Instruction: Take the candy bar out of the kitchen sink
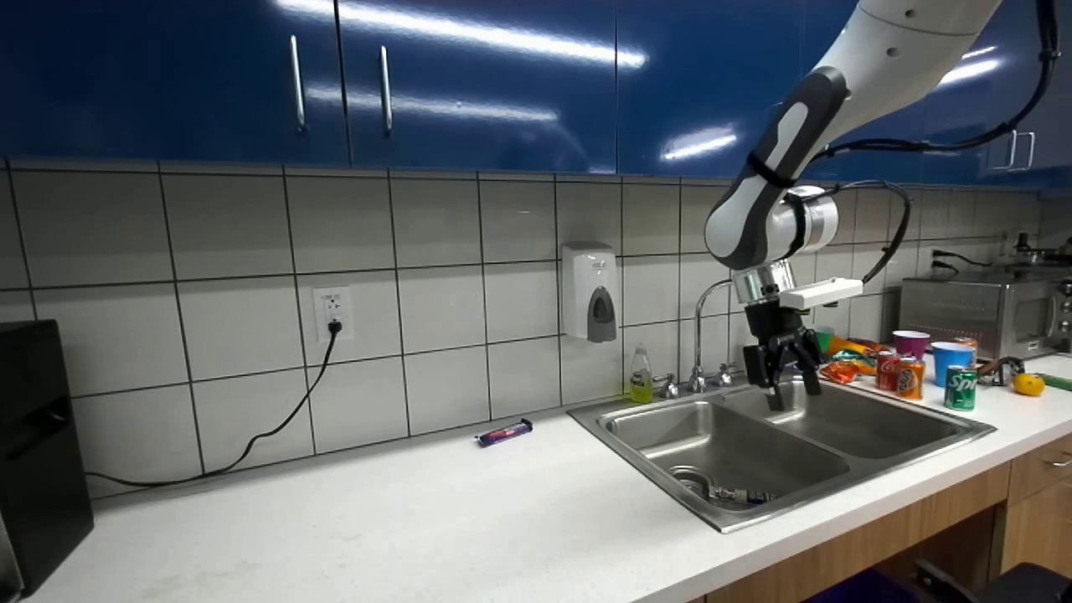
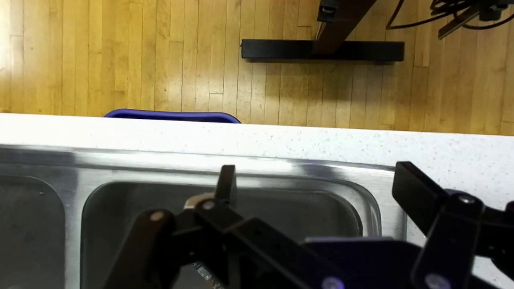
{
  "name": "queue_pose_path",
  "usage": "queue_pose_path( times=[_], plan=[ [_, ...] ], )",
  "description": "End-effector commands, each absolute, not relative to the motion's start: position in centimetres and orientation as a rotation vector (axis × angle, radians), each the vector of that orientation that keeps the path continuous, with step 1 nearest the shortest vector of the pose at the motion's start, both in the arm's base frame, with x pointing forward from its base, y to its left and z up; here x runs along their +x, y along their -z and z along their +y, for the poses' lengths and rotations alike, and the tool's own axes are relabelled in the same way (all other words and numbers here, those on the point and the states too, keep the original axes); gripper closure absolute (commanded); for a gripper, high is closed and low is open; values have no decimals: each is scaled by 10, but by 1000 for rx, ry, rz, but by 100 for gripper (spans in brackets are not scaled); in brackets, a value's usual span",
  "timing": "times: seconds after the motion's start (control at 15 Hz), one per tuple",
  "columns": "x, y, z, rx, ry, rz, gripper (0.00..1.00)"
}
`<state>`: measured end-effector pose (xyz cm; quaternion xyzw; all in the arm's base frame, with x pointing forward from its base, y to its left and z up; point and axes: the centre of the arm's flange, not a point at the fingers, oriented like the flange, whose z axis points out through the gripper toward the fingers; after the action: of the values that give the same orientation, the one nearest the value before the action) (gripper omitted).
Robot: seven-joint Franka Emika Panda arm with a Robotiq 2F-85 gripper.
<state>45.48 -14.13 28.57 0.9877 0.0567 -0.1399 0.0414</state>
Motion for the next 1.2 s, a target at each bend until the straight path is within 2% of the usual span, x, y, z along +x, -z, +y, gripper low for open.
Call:
queue_pose_path(
  times=[0.0,1.13],
  plan=[
    [482,-270,-140,3028,414,221,0],
    [531,-197,-194,3074,321,183,0]
  ],
)
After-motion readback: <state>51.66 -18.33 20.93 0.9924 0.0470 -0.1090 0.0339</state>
